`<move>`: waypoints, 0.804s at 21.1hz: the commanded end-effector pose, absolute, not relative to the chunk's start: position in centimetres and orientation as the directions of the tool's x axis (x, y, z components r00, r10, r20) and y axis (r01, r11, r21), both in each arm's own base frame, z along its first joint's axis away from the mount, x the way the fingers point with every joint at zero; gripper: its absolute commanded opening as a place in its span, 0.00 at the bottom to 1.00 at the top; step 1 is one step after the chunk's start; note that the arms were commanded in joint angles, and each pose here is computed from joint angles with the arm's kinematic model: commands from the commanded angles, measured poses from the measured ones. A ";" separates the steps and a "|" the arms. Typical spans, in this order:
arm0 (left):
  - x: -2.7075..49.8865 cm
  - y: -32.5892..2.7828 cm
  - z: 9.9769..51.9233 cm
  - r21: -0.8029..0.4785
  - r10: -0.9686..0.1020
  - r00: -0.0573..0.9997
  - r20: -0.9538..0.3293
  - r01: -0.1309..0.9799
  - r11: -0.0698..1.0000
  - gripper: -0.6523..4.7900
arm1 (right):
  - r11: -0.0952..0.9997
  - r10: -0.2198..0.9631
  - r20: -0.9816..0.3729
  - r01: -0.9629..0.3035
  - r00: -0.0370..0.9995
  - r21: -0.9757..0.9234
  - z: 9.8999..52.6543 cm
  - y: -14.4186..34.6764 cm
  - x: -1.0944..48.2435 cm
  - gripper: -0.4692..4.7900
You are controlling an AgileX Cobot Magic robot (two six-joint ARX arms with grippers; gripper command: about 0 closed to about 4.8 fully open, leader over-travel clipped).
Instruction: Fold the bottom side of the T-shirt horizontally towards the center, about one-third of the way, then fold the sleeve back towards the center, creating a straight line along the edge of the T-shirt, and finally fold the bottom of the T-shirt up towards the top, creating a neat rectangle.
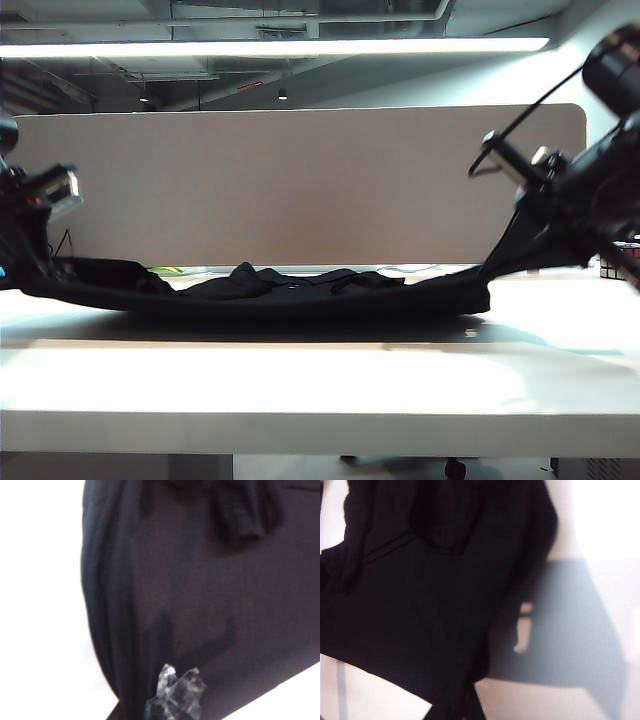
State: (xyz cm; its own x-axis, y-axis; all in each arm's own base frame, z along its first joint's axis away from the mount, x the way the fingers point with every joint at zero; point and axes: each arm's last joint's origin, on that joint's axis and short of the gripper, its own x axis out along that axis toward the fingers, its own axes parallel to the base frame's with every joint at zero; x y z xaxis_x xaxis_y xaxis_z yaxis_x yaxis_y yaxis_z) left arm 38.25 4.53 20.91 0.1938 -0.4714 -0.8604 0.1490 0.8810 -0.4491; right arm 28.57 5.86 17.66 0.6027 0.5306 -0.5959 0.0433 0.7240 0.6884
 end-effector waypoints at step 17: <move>23.3 -0.1 34.6 -0.115 -0.231 0.584 -0.778 0.230 0.967 0.11 | 0.789 0.498 -0.400 -0.210 0.769 0.577 28.9 3.8 18.9 0.08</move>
